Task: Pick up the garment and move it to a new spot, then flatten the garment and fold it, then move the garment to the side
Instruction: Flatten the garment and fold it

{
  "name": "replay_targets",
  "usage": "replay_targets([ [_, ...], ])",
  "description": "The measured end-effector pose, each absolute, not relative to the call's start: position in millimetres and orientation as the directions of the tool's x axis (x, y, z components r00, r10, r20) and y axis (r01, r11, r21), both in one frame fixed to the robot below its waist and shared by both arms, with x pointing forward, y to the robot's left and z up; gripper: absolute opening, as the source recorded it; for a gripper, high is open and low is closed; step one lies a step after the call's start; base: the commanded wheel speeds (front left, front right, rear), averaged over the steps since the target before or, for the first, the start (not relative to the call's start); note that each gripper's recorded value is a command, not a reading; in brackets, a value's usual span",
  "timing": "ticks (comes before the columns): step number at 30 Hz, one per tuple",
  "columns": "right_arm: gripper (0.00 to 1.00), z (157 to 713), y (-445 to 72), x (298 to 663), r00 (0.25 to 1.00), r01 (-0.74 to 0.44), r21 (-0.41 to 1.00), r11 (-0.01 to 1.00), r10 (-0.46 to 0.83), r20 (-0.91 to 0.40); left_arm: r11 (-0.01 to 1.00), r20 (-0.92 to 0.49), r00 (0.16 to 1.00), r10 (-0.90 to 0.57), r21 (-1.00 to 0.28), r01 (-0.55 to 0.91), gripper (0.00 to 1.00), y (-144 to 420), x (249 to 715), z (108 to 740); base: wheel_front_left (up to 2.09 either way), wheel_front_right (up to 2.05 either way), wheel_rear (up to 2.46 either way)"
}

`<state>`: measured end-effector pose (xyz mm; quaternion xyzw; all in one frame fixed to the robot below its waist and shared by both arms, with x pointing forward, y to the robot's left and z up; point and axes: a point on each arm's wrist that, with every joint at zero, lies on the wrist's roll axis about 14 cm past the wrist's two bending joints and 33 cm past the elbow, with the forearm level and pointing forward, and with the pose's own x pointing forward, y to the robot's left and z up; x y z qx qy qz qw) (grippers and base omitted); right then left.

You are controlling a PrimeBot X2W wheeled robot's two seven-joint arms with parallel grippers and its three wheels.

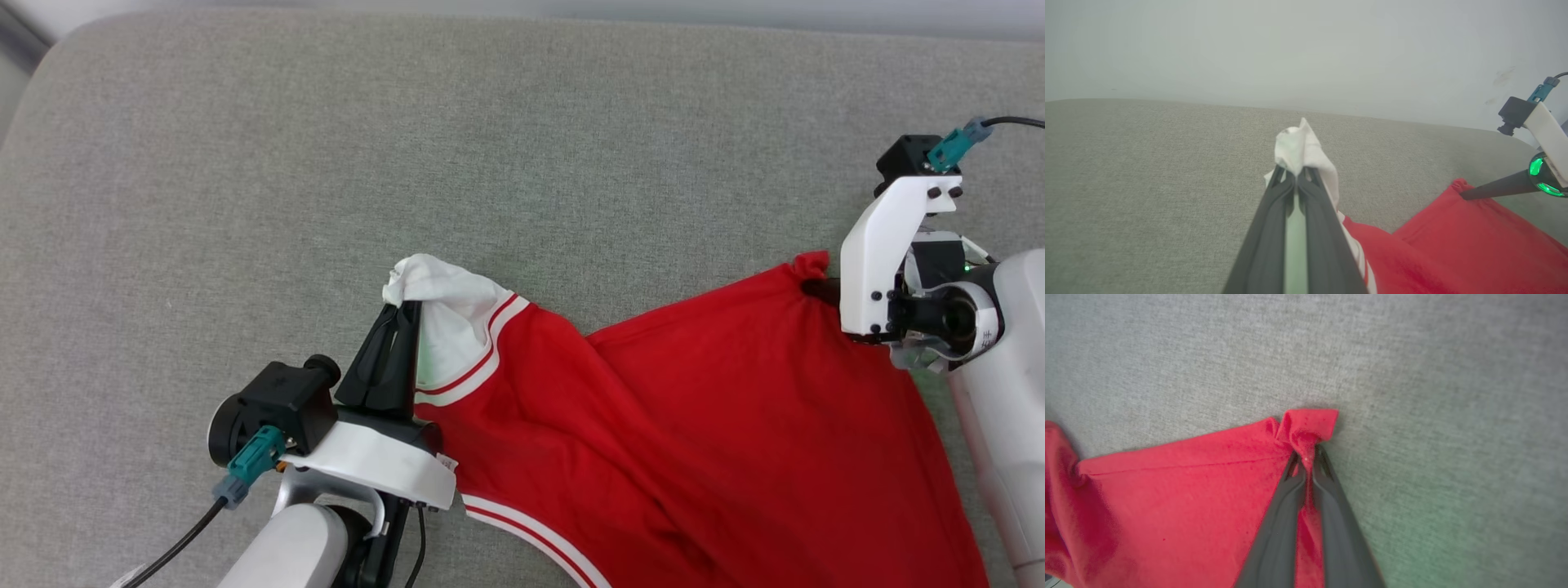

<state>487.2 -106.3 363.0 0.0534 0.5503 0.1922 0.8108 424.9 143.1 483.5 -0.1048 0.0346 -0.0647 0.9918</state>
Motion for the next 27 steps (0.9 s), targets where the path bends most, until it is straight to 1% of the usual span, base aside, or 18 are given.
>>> replay_targets([
  [3, 0.0, 369, -109, 487, 0.357, -0.272, 0.277, 0.922, 0.364, -0.86, 0.97, -0.052, 0.99, -0.134, -0.214, 0.12, 0.0, 144, 423, 486, 0.0, 0.0, 0.0],
  [6, 0.0, 384, -114, 493, 0.453, -0.293, 0.242, 0.925, 0.357, -0.817, 0.97, -0.04, 0.991, -0.129, -0.215, 0.118, 0.0, 146, 419, 492, 0.0, 0.0, 0.0],
  [10, 0.0, 423, -123, 501, 0.611, -0.312, 0.196, 0.93, 0.355, -0.707, 0.971, -0.028, 0.994, -0.105, -0.219, 0.096, 0.0, 154, 411, 499, 0.0, 0.0, 0.0],
  [14, 0.0, 451, -139, 488, 0.708, -0.299, 0.168, 0.939, 0.336, -0.621, 0.974, -0.002, 0.996, -0.087, -0.208, 0.085, 0.0, 164, 404, 511, 0.0, 0.0, 0.0],
  [18, 0.0, 471, -154, 463, 0.764, -0.283, 0.152, 0.947, 0.318, -0.561, 0.975, 0.031, 0.996, -0.078, -0.206, 0.083, 0.0, 170, 400, 528, 0.0, 0.0, 0.0],
  [22, 0.0, 489, -168, 439, 0.809, -0.25, 0.155, 0.956, 0.294, -0.509, 0.975, 0.038, 0.994, -0.102, -0.193, 0.107, 0.0, 170, 398, 537, 0.0, 0.0, 0.0],
  [27, 0.0, 513, -181, 424, 0.857, -0.212, 0.161, 0.964, 0.263, -0.444, 0.97, 0.069, 0.988, -0.14, -0.189, 0.151, 0.0, 163, 410, 556, 0.0, 0.0, 0.0],
])
